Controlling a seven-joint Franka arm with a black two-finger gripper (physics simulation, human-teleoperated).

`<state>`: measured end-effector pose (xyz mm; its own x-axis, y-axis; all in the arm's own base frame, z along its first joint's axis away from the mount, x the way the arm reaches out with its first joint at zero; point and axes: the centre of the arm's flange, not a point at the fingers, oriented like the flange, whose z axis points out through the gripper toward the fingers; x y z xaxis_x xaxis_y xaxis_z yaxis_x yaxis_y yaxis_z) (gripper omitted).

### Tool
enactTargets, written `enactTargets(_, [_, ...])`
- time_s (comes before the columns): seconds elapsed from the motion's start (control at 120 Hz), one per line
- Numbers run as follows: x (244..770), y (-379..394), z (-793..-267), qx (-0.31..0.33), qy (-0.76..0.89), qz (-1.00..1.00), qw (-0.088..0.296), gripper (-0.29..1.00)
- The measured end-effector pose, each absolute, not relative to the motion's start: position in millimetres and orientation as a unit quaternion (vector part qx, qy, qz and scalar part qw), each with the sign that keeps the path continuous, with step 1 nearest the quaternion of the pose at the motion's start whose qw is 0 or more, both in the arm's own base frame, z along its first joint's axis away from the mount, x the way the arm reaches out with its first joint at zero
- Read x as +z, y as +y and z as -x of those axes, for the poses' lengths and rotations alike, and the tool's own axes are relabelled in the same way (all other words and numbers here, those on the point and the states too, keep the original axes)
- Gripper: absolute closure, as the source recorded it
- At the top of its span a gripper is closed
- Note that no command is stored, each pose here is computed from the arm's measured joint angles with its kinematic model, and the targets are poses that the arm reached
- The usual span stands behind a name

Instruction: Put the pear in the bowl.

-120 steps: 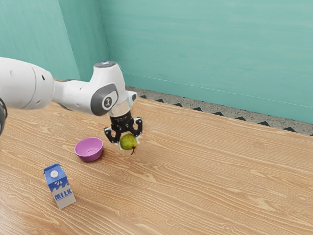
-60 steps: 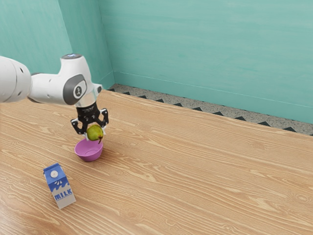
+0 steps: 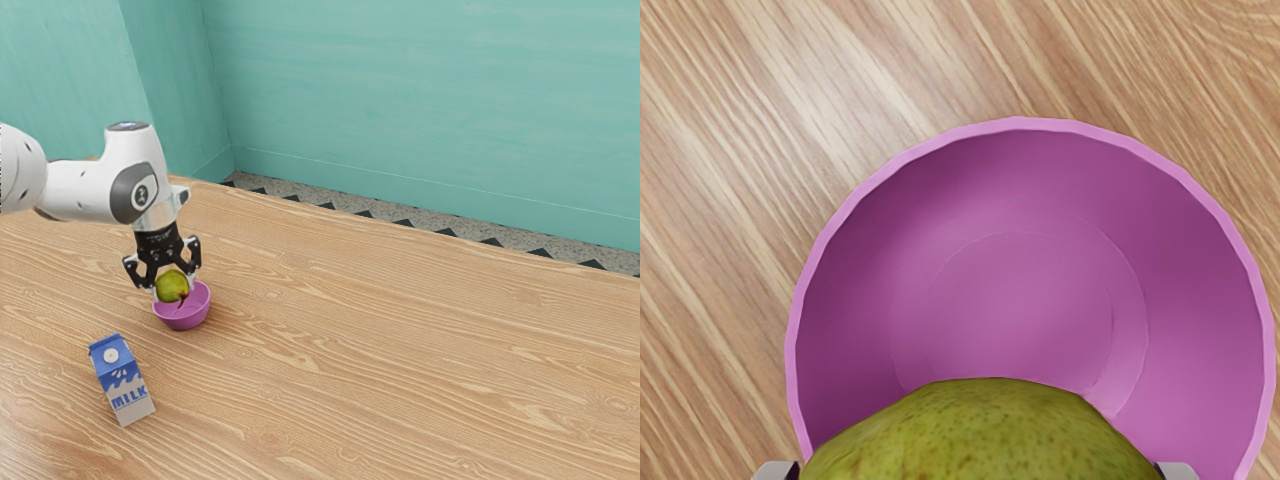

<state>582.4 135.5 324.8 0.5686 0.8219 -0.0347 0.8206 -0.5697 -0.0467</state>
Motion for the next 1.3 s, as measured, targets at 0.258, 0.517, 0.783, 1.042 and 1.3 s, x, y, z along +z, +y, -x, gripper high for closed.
enactTargets(0.258, [306.9, 136.1, -583.0, 0.033, -0.458, 0.888, 0.017, 0.37])
enactTargets(0.517, [303.6, 135.9, -583.9, 0.033, -0.454, 0.890, 0.015, 0.25])
enactTargets(0.783, [304.2, 135.9, -584.6, 0.031, -0.449, 0.893, 0.012, 0.13])
enactTargets(1.042, [359.2, 118.5, -590.6, -0.004, -0.431, 0.902, -0.005, 0.06])
enactTargets(1.3, [507.6, 40.4, -597.2, -0.080, -0.273, 0.959, -0.008, 0.02])
